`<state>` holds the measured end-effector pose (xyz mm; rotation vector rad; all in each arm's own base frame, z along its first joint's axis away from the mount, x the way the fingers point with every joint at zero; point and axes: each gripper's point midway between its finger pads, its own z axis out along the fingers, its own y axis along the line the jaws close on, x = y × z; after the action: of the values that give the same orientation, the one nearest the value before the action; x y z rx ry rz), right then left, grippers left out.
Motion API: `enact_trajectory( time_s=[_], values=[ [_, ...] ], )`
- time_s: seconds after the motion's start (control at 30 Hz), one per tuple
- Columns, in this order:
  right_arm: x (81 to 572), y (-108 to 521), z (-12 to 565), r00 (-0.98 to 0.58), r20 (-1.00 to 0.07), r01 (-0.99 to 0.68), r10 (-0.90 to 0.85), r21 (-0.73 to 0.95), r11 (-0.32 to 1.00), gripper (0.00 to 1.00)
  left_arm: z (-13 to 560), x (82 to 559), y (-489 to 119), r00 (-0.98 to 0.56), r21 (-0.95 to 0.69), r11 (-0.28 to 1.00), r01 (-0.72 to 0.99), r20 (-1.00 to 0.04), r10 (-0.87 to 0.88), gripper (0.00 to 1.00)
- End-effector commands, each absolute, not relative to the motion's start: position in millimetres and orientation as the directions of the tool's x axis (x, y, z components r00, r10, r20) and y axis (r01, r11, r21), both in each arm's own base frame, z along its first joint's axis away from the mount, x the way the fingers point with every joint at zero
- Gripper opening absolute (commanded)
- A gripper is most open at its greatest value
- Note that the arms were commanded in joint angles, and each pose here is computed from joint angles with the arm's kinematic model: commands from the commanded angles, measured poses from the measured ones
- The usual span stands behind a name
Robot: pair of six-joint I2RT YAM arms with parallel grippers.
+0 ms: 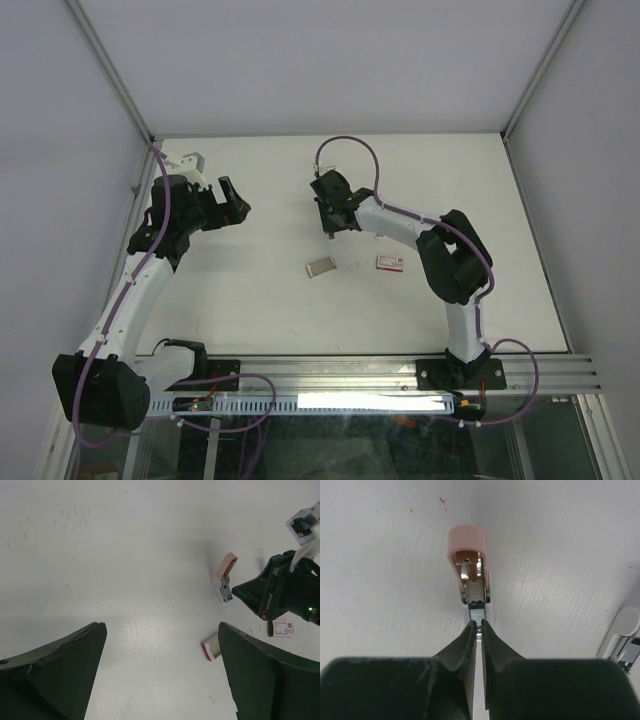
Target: Load the staples into the stapler
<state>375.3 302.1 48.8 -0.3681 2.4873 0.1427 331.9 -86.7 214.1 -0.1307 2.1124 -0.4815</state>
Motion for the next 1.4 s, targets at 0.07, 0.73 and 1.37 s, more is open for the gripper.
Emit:
enact_trajectory(
  time_s=[0.07,0.73,1.37],
  values=[
    [382,296,169,-0.645,-0.755,-0.313,-0.115,0.124,0.942,0.21,248,331,-99,-0.444,-0.393,0.89,0.23,-0.856,-0.263,0.99],
    [323,186,155,-0.695,-0.712,-0.295,0.103,0.413,0.862,0.53,192,399,-274,-0.376,-0.418,0.593,0.688,-0.905,-0.201,0.91],
    [309,195,177,-0.678,-0.721,-0.412,0.142,0.534,0.739,0.59,119,443,-323,-0.433,-0.419,0.442,0.793,-0.898,-0.074,0.76]
  ],
)
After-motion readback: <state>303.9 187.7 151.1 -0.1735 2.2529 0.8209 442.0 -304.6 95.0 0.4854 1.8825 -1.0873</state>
